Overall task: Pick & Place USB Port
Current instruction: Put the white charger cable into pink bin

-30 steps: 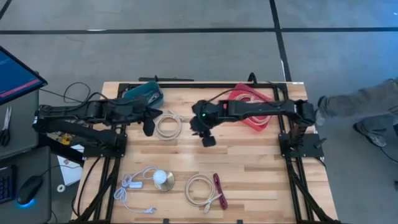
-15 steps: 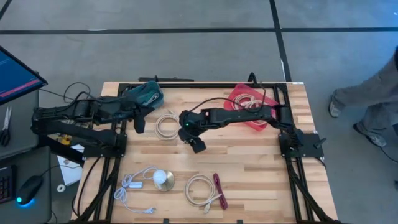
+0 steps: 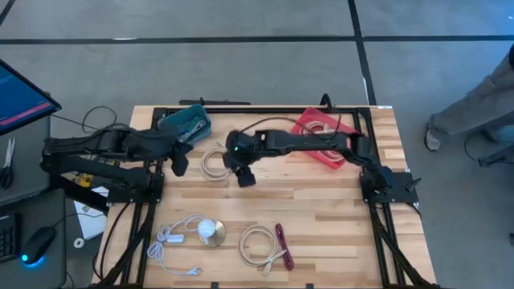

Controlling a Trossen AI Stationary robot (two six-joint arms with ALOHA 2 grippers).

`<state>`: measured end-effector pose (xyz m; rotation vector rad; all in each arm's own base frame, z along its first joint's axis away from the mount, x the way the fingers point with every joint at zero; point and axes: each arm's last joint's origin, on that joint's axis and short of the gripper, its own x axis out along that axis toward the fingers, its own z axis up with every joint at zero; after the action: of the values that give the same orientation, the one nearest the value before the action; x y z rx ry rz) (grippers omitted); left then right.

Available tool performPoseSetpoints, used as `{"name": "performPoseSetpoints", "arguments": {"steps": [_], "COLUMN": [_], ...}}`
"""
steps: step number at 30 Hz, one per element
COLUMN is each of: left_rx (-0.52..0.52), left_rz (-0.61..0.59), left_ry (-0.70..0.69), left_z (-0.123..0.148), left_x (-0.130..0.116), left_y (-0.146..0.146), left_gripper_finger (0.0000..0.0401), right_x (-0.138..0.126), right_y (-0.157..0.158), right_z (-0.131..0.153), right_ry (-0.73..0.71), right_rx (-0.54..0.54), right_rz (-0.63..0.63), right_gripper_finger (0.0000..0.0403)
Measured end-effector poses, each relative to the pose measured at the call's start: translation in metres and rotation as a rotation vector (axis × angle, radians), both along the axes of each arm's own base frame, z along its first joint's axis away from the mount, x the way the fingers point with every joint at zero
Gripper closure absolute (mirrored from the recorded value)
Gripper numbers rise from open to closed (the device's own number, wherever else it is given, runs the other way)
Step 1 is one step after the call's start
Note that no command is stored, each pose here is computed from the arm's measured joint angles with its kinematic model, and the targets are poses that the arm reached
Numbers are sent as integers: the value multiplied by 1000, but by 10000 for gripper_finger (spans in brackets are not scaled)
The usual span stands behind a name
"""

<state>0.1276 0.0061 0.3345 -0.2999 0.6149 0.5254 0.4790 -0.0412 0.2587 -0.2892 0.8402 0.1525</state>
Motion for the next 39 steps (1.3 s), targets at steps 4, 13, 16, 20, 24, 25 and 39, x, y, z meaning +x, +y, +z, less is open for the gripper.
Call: {"name": "performPoseSetpoints", "arguments": {"steps": [4,13,16,20,24,25,39], "left_rx": [-6,0,-1,-1,-2,-3,11], "left_rz": [1,0,0,-2,-2,-2,33], "left_ry": [93,250,222,178,150,143,60], "left_z": [-15,-67,-74,-80,-87,-88,-98], "left_x": [9,30,34,38,41,42,47], "left_y": [-1,-2,-2,-2,-2,-2,-1], "left_gripper_finger": [392,393,394,394,391,392,392], "right_x": [-15,-43,-48,-50,-49,-49,-73], "right_y": [-14,-40,-44,-43,-37,-35,-43], "right_z": [36,63,60,59,59,59,55], "right_ry": [-77,-59,-10,22,22,23,123], "right_rx": [39,184,257,340,332,329,384], "right_rz": [-85,-134,-125,-91,-63,-52,73], "right_gripper_finger": [238,253,260,269,278,280,306]}}
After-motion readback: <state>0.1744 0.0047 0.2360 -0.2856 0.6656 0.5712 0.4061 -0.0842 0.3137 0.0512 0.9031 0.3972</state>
